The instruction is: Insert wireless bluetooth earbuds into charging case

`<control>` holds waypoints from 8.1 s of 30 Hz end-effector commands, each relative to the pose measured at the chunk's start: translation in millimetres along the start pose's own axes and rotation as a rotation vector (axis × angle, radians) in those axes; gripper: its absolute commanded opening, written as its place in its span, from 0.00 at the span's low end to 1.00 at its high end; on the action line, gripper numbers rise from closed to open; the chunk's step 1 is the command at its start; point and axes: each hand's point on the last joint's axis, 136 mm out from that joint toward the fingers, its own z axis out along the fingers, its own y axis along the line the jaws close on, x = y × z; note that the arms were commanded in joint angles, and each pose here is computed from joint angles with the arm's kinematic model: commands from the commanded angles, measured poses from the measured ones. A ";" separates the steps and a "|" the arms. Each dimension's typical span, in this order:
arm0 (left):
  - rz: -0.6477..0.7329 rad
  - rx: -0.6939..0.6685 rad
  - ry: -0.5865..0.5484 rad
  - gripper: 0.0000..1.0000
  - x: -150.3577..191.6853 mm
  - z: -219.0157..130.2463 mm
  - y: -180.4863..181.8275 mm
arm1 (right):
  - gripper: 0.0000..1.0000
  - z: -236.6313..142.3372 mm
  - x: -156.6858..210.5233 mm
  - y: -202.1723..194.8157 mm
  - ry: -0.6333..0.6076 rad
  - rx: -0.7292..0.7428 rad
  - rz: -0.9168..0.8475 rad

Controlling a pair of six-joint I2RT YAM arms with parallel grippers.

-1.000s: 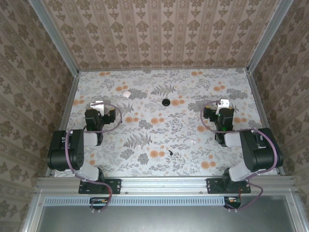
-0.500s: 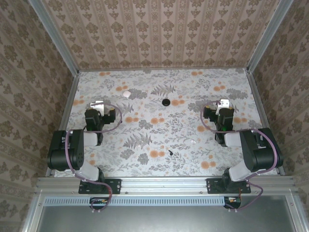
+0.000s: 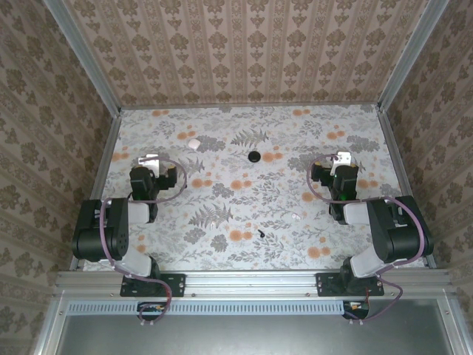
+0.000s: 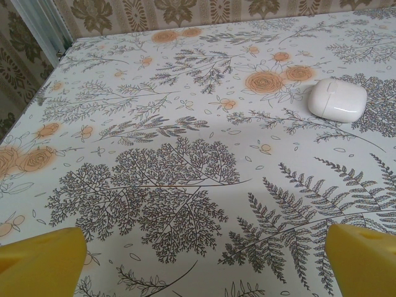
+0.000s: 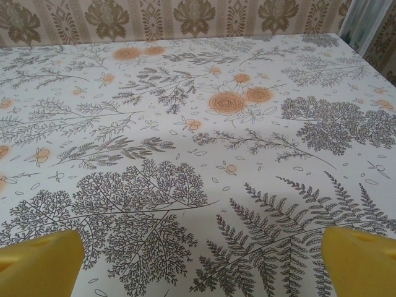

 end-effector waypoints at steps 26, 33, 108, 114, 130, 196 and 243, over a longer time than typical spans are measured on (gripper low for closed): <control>-0.213 0.040 0.138 1.00 -59.3 -20.4 1.2 | 1.00 -15.6 -52.1 98.9 0.433 -0.154 -0.060; -0.240 0.230 0.321 1.00 -60.1 -31.3 -59.8 | 1.00 2.0 -24.8 196.2 0.676 -0.283 -0.412; 0.146 0.668 0.424 0.75 -9.7 -156.2 -190.6 | 0.35 -89.3 70.3 254.1 0.994 -0.632 -0.584; 0.246 0.805 0.104 0.75 -30.6 -171.7 -208.4 | 0.35 -123.2 70.3 239.7 1.033 -0.705 -0.572; 0.943 1.048 -0.497 0.82 -58.7 -243.7 -266.5 | 0.35 -237.4 -3.7 264.8 1.101 -1.238 -0.449; 0.044 1.142 -0.328 0.07 -169.9 -242.1 -251.2 | 0.54 -243.4 -161.8 253.8 0.168 -1.312 0.082; 0.068 1.515 -0.192 0.05 -197.5 -288.5 -276.0 | 0.61 -273.1 -204.1 277.7 0.208 -1.499 0.201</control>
